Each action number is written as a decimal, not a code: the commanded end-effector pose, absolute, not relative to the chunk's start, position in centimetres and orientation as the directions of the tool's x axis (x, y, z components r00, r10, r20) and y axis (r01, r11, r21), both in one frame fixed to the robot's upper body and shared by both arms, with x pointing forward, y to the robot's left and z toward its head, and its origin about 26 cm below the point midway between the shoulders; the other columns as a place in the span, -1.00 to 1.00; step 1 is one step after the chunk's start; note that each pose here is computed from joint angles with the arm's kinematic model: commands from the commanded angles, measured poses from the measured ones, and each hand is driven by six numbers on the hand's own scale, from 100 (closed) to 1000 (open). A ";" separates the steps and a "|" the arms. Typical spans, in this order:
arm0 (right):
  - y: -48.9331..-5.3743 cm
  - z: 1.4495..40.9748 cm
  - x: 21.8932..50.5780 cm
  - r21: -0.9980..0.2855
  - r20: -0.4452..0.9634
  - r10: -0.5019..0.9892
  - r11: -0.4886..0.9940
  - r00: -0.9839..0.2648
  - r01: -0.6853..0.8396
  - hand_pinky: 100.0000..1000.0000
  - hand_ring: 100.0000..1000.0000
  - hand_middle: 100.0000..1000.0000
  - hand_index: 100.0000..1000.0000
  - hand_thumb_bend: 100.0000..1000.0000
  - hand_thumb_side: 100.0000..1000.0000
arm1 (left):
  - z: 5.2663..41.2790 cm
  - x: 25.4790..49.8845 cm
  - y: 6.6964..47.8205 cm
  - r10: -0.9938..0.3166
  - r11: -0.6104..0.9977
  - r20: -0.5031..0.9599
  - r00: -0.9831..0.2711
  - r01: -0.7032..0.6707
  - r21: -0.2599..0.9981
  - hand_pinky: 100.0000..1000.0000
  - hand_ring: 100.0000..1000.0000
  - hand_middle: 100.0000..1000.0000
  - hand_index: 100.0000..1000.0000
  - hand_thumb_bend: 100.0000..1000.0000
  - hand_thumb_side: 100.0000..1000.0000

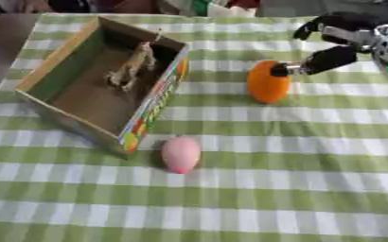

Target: Pick up objects on the table and place them in the box.

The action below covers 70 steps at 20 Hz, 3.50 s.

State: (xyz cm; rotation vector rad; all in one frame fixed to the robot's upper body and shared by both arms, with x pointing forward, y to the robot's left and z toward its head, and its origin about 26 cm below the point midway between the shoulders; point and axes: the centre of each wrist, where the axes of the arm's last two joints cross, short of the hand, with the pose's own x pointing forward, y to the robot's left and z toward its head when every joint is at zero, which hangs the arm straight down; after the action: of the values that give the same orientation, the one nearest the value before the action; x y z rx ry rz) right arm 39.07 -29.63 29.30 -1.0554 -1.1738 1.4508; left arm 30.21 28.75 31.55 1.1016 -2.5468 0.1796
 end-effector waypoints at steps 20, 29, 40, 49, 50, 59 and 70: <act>-28.7 29.7 37.8 -0.979 0.078 0.956 0.021 -0.281 -0.202 0.75 0.90 0.56 1.00 0.07 0.25 | 32.5 29.7 28.9 -0.687 0.684 0.348 -0.638 -0.729 0.014 0.48 0.48 0.51 0.74 -0.95 1.00; -28.5 28.1 39.1 -0.971 0.081 0.965 0.019 -0.250 -0.239 0.72 0.86 0.49 0.94 -0.01 0.20 | 32.5 29.8 28.8 -0.681 0.689 0.351 -0.642 -0.725 0.012 0.48 0.48 0.50 0.74 -0.96 1.00; -28.4 27.6 40.1 -0.983 0.083 0.969 0.042 -0.234 -0.176 0.64 0.70 0.16 0.45 -0.81 0.01 | 32.5 29.8 28.8 -0.679 0.689 0.354 -0.643 -0.724 0.007 0.48 0.48 0.49 0.74 -0.97 1.00; -29.2 27.4 41.5 -0.987 0.090 0.981 0.065 -0.174 -0.145 0.53 0.53 -0.04 0.27 -1.00 -0.54 | 32.5 29.8 28.8 -0.679 0.690 0.355 -0.643 -0.724 0.006 0.48 0.48 0.49 0.74 -0.97 1.00; -29.3 27.3 41.6 -0.988 0.088 0.982 0.065 -0.168 -0.137 0.51 0.50 -0.07 0.25 -1.00 -0.62 | 32.5 29.8 28.8 -0.679 0.690 0.355 -0.643 -0.724 0.006 0.48 0.48 0.49 0.74 -0.97 1.00; -29.7 27.7 41.8 -0.990 0.127 0.981 0.118 -0.143 -0.073 0.40 0.34 -0.23 -0.14 -1.00 -0.32 | 32.5 29.8 28.8 -0.679 0.689 0.354 -0.643 -0.724 0.006 0.48 0.48 0.48 0.74 -0.97 1.00; -28.7 30.6 39.7 -0.991 0.130 0.970 0.133 -0.203 0.005 0.34 0.27 -0.24 -0.11 -1.00 -0.29 | 32.5 29.7 28.9 -0.682 0.687 0.351 -0.641 -0.727 0.008 0.48 0.46 0.47 0.74 -0.97 1.00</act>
State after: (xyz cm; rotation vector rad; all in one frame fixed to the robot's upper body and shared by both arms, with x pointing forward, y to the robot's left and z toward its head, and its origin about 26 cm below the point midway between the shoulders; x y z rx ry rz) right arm 40.46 -28.35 28.54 -0.9653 -1.3990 1.2508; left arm 30.26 28.61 31.48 1.0825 -2.5408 0.1880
